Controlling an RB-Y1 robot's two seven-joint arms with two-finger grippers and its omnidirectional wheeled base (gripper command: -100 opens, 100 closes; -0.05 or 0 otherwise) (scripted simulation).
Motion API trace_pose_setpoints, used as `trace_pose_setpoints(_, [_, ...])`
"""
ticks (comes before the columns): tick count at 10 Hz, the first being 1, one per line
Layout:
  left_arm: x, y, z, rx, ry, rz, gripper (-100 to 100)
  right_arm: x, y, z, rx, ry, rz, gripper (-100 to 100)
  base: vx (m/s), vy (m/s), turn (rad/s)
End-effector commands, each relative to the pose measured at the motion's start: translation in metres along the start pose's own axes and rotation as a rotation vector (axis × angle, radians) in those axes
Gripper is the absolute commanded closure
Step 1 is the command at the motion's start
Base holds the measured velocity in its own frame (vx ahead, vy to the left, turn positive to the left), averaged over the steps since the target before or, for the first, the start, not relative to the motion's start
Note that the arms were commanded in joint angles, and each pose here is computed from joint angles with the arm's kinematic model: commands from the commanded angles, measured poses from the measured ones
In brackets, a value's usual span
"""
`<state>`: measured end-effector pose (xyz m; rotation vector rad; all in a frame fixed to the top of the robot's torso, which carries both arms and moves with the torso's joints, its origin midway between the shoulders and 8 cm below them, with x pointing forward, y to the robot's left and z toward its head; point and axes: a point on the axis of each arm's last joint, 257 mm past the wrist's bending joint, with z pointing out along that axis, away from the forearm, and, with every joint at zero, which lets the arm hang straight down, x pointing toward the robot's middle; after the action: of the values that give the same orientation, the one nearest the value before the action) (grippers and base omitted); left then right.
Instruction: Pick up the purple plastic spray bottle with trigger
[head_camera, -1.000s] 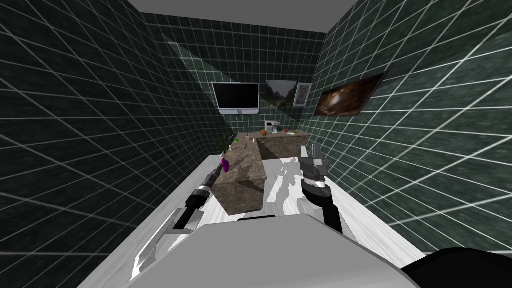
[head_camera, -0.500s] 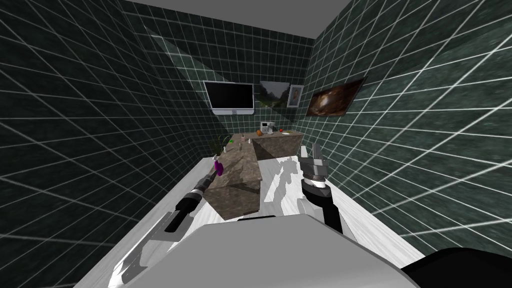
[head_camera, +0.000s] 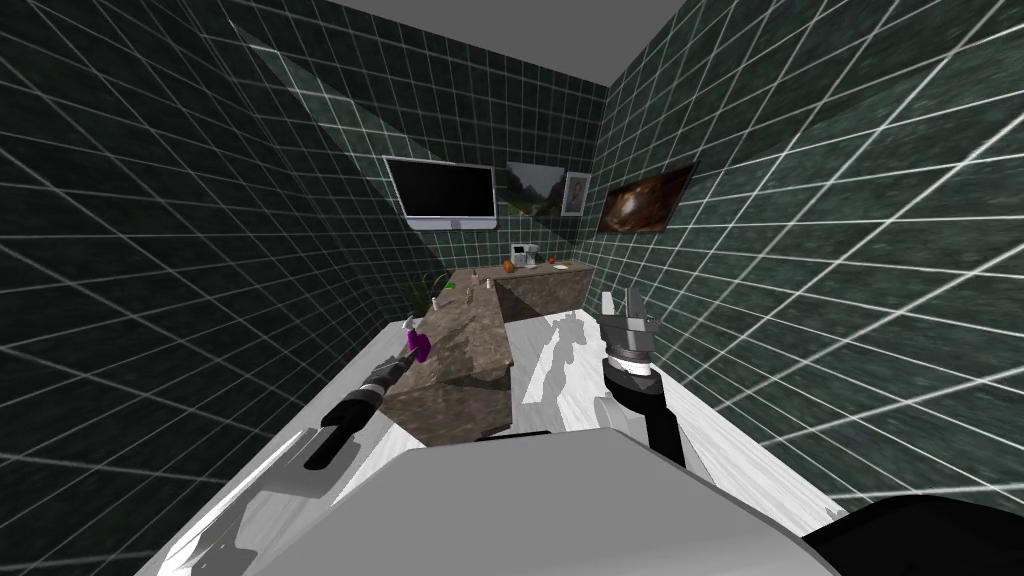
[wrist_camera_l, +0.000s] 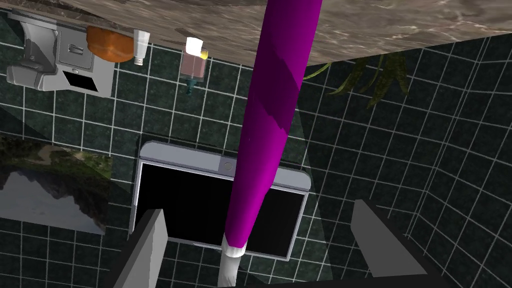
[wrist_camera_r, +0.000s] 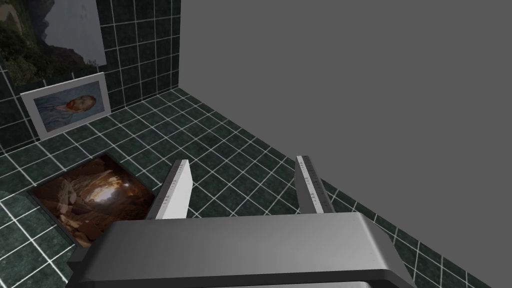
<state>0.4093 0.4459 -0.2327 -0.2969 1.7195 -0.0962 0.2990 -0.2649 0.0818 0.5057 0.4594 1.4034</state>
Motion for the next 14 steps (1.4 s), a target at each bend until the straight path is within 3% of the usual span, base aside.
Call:
trace_pose_setpoints(1, [-0.002,0.023,0.000,-0.046,0.016,0.068,-100,0.000,0.000,0.000,0.000,0.000,0.000,0,0.059,-0.074,-0.152])
trace_pose_setpoints(5, [-0.015,0.064,-0.006,-0.120,0.038,0.182,-100,0.000,0.000,0.000,0.000,0.000,0.000,0,0.039,-0.033,-0.095])
trace_pose_setpoints(6, [-0.012,0.058,-0.005,-0.108,0.035,0.165,-100,0.000,0.000,0.000,0.000,0.000,0.000,0,0.000,-0.005,-0.002])
trace_pose_setpoints(7, [-0.012,0.060,-0.005,-0.111,0.036,0.168,0,0.000,0.000,0.000,0.000,0.000,0.000,0,0.000,0.000,0.000])
trace_pose_setpoints(8, [-0.010,0.050,0.009,-0.073,0.026,0.176,-100,0.000,0.000,0.000,0.000,0.000,0.000,0,-0.042,-0.025,0.116])
trace_pose_setpoints(10, [-0.016,0.058,0.022,-0.089,0.012,0.173,-100,0.000,0.000,0.000,0.000,0.000,0.000,0,-0.040,-0.029,0.025])
trace_pose_setpoints(11, [-0.011,0.066,0.021,-0.104,0.024,0.173,-100,0.000,0.000,0.000,0.000,0.000,0.000,0,-0.005,-0.004,-0.014])
trace_pose_setpoints(12, [-0.011,0.051,0.033,-0.055,0.013,0.182,-100,0.000,0.000,0.000,0.000,0.000,0.000,0,-0.038,-0.017,0.125])
trace_pose_setpoints(14, [-0.019,0.056,0.047,-0.068,-0.004,0.178,-100,0.000,0.000,0.000,0.000,0.000,0.000,0,-0.036,-0.024,0.021])
